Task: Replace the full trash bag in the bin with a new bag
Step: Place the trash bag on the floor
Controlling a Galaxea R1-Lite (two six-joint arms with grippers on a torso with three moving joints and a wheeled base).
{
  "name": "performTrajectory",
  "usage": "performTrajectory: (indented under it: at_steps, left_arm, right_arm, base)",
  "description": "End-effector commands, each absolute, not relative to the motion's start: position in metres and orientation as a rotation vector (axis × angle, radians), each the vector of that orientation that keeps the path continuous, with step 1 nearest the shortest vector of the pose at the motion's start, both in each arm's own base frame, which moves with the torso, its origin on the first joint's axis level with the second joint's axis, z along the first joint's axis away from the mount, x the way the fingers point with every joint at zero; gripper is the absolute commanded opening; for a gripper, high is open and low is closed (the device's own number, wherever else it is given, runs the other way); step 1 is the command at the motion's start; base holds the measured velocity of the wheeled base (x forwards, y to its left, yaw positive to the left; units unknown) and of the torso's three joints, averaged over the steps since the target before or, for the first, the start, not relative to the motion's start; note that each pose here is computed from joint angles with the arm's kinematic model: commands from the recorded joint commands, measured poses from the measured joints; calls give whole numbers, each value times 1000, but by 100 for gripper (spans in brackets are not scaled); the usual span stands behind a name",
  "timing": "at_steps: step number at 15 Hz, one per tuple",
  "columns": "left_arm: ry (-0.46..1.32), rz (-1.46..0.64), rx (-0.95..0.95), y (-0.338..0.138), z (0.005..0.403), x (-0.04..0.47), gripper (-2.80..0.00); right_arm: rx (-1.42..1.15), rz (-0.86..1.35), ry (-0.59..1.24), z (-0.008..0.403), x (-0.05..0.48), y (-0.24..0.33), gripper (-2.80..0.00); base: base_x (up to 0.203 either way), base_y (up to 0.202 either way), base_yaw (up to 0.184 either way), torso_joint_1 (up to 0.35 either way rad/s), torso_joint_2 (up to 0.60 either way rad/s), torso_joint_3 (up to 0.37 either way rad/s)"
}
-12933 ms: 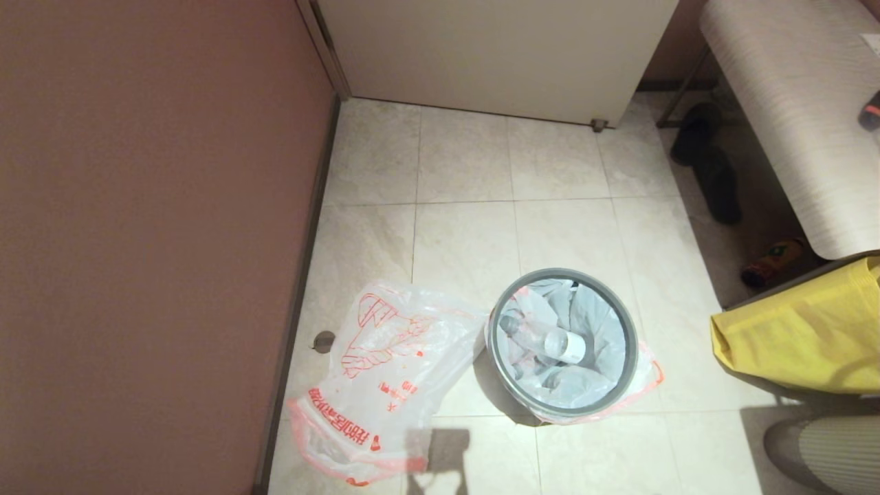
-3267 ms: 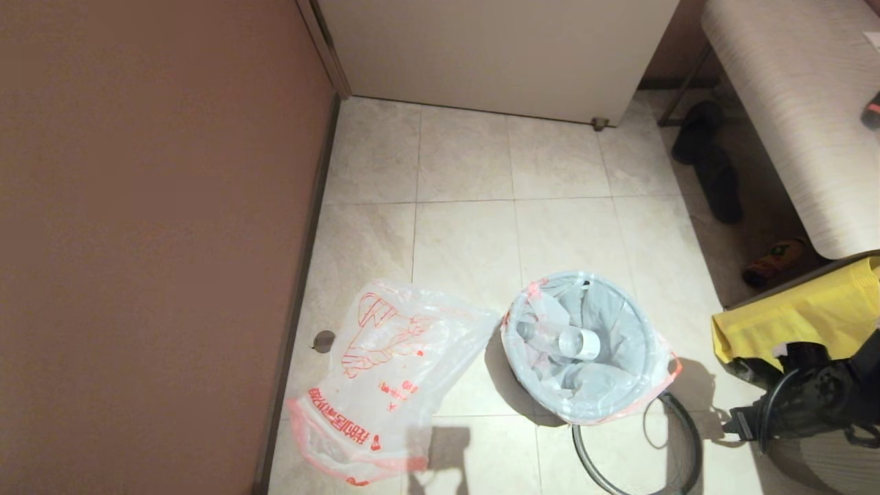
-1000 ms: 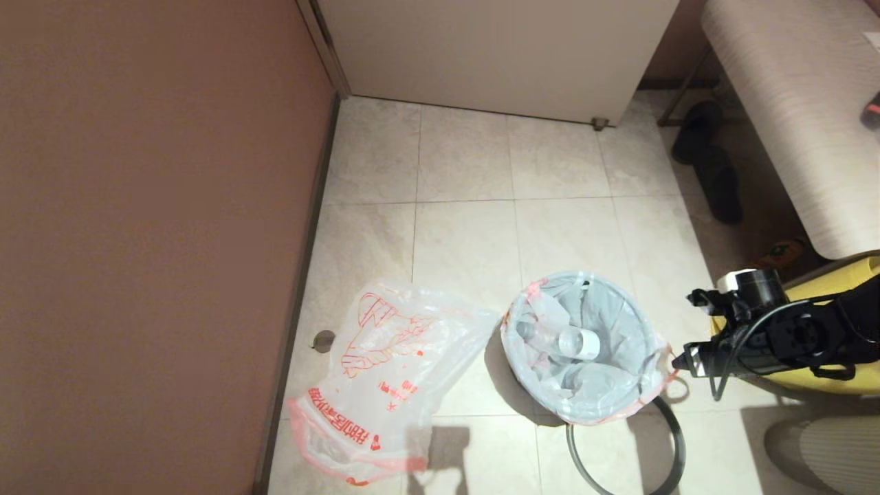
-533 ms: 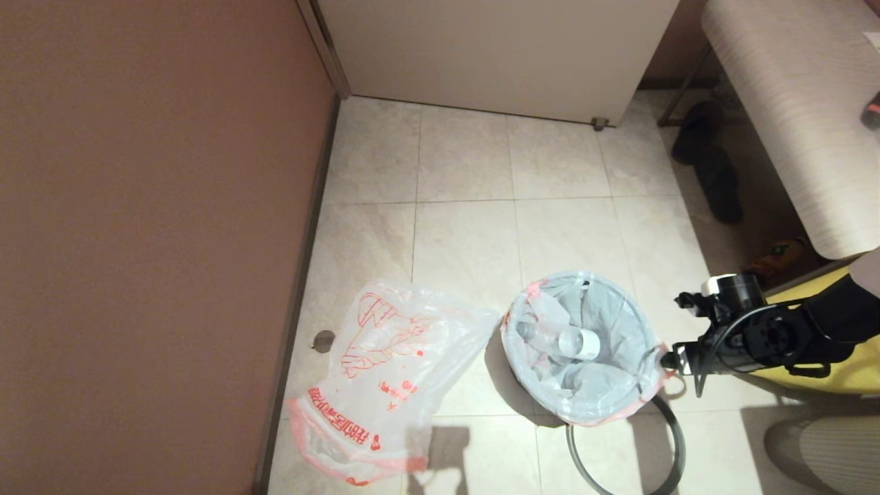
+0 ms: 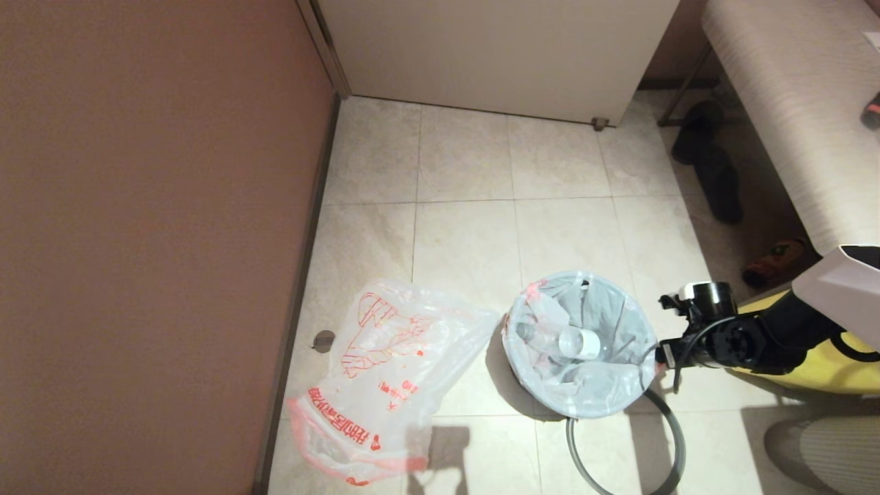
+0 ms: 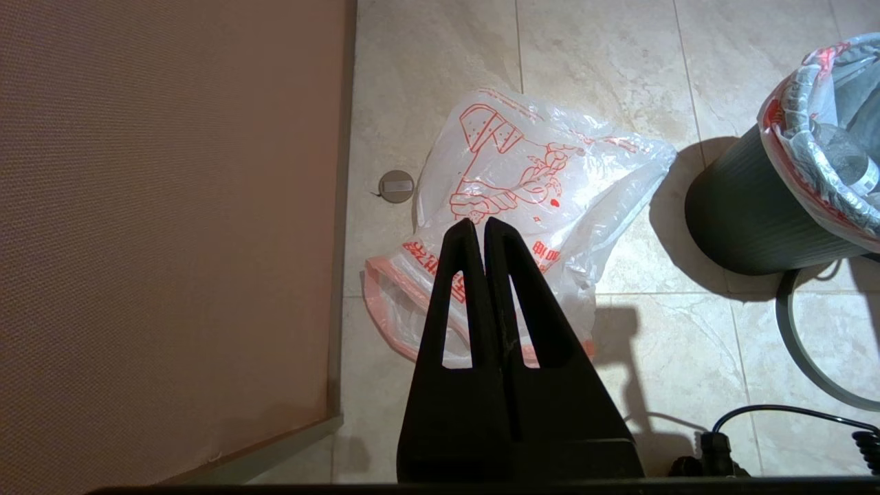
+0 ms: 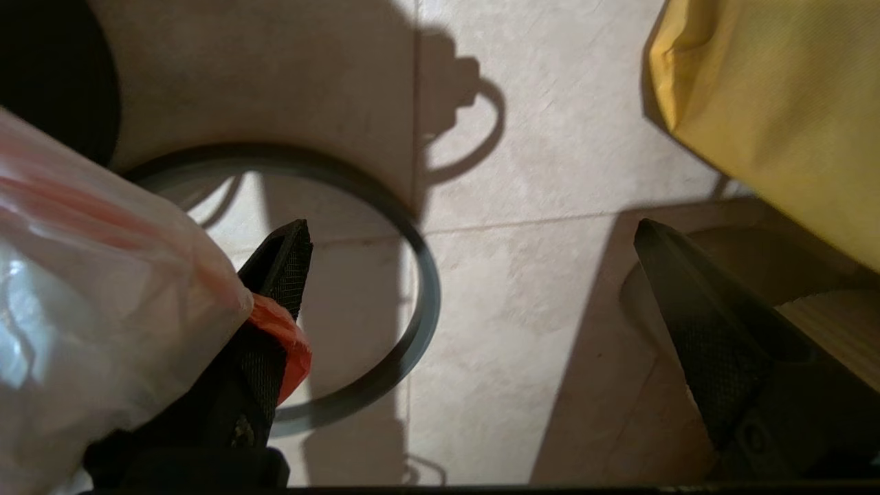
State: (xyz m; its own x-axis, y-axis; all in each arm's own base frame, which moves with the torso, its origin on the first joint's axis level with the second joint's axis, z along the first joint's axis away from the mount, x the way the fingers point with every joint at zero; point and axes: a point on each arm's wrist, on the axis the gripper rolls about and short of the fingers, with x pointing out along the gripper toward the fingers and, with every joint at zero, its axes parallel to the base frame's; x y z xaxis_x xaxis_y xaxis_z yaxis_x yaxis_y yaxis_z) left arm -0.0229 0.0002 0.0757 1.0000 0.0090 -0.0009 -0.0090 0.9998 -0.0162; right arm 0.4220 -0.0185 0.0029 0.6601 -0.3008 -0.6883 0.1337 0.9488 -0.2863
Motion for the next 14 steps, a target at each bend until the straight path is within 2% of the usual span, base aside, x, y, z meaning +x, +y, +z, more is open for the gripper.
performTrajectory:
  at_steps: [1, 4, 5, 14]
  left_arm:
    - [0, 9, -17, 0, 76, -23, -280]
    - [0, 9, -17, 0, 76, -23, -280]
    - [1, 9, -17, 0, 75, -23, -280]
    - [0, 9, -17, 0, 76, -23, -280]
  right_arm:
    - [-252, -266, 810, -13, 426, -19, 0]
    - [-297, -302, 753, -8, 430, -13, 0]
    - [-299, -311, 714, -5, 432, -10, -280]
    - [-315, -315, 650, 38, 406, 10, -280]
  base:
    - [0, 0, 0, 0, 0, 0]
    - [0, 0, 0, 0, 0, 0]
    - [0, 0, 0, 0, 0, 0]
    - [0, 0, 0, 0, 0, 0]
